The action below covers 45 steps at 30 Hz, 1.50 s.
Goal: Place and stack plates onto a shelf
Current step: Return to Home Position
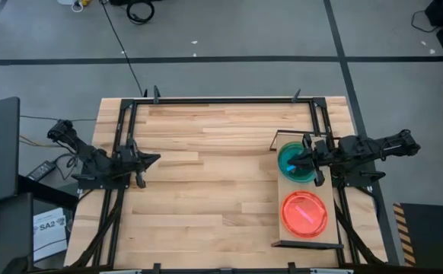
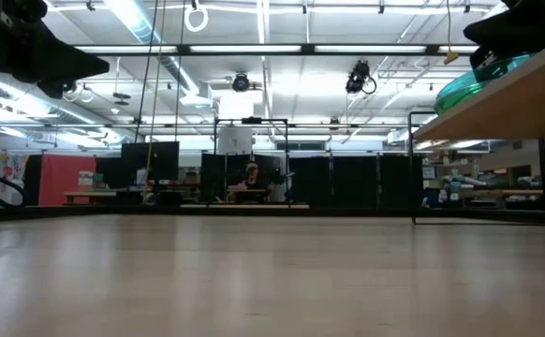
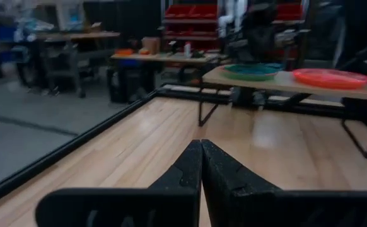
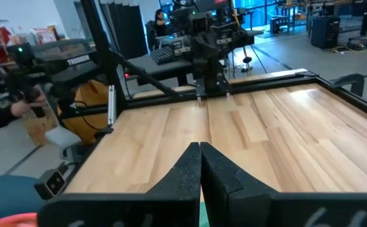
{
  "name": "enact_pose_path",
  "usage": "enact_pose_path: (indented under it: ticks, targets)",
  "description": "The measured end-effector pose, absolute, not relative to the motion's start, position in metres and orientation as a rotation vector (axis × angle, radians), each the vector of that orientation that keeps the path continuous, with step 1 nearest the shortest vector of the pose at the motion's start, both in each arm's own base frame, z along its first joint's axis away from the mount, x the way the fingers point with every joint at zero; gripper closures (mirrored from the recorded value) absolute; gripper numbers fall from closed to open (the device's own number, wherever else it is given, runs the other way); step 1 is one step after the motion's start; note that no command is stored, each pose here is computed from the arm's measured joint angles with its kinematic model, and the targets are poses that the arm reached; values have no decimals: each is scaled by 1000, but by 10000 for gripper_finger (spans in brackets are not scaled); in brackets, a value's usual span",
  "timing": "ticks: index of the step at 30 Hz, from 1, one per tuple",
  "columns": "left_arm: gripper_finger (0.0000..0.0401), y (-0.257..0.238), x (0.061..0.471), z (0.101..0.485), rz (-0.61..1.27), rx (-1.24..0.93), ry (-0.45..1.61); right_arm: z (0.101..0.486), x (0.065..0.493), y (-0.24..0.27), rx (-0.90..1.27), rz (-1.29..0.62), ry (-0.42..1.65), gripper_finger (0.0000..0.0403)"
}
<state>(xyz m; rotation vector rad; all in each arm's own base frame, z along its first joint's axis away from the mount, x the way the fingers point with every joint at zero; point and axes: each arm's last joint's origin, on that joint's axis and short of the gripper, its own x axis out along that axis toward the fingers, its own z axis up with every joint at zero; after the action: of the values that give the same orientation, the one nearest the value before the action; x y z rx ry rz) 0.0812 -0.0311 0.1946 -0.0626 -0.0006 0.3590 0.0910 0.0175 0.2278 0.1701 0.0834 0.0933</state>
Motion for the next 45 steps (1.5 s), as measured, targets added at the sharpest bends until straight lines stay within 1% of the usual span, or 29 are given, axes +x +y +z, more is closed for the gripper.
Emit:
enact_pose_path:
  ticks: [6,9,14,19,22,32,38,45]
  targets:
    - [390,-29,87,188,293,-3,-146,223,93,15,167,75,89,394]
    - [390,-23,89,194,281,33,-225,227,94,13,153,73,51,394]
    - [390,-9,93,196,309,86,-262,231,94,9,117,87,3,394]
    - [390,3,95,196,308,94,-283,233,95,5,89,91,-16,394]
    - [390,9,96,195,311,91,-275,233,95,3,63,79,-17,394]
    - [390,20,98,181,307,50,-141,235,90,0,-1,103,-51,394]
    - [390,22,98,181,307,43,-138,236,85,-4,-28,51,-69,394]
    - [390,23,97,181,312,44,-138,216,85,-5,40,37,-13,394]
